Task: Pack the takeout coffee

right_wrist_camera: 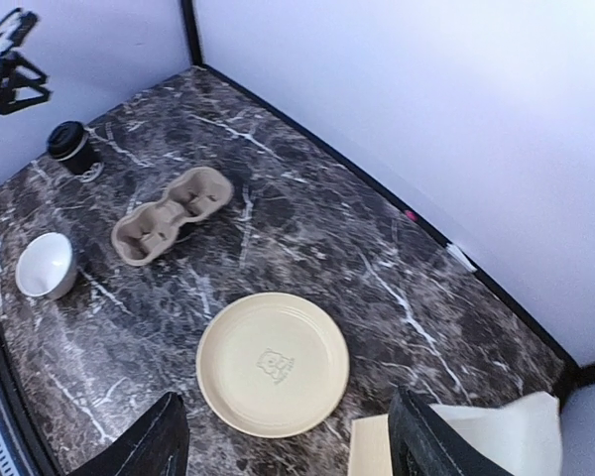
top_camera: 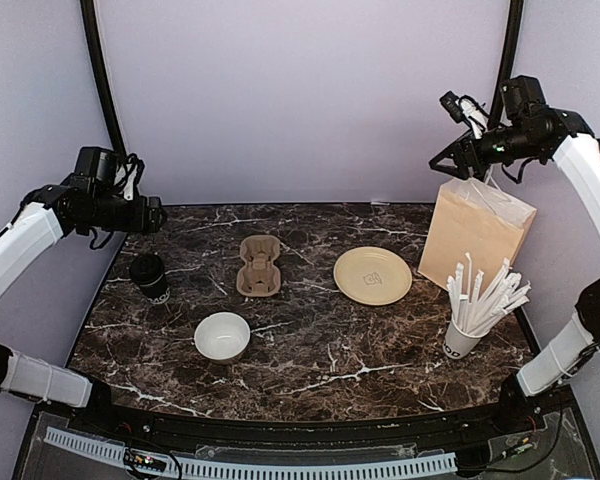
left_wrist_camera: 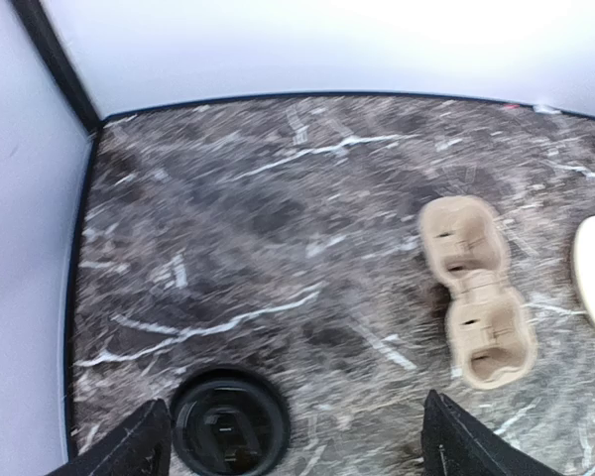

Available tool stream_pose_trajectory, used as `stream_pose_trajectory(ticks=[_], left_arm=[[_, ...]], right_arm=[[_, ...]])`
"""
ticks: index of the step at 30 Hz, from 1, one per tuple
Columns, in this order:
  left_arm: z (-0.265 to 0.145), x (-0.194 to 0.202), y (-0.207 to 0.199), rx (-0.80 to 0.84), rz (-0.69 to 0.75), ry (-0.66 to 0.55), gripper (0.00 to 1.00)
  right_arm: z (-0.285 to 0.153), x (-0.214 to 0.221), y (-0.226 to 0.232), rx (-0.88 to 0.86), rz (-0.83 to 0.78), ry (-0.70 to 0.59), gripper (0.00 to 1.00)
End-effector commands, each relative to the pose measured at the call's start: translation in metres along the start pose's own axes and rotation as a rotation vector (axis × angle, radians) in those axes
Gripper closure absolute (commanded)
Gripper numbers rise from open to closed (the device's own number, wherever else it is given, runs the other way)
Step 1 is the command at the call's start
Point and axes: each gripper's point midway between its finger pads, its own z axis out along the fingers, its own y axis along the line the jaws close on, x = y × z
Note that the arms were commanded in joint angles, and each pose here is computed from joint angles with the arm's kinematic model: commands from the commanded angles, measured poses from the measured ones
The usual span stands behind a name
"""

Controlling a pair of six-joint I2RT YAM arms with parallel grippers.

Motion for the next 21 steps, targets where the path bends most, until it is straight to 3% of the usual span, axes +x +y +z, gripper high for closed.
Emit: stream_pose_trajectory(ticks=[1, 6, 10, 21], left_arm=[[-0.007, -0.014, -0.053, 0.202, 0.055, -0.037, 0.14], [0.0, -0.012, -0.101, 0.336, 0.076, -0.003, 0.21], [0.017, -0.004, -0.131, 0.377, 0.087, 0.053, 0.27], [0.107, 0.019, -0.174, 0.261, 0.018, 0.27, 0.42]], right_arm=[[-0.026, 0.004, -0.072, 0.279, 0.112, 0.007, 0.32], [-0.051, 0.037, -0.137, 0.505, 0.18, 0.08, 0.36], [-0.062, 0.066, -0.161, 0.563, 0.237, 0.118, 0.38], [-0.07, 0.087, -0.15, 0.542, 0.266, 0.085, 0.37]])
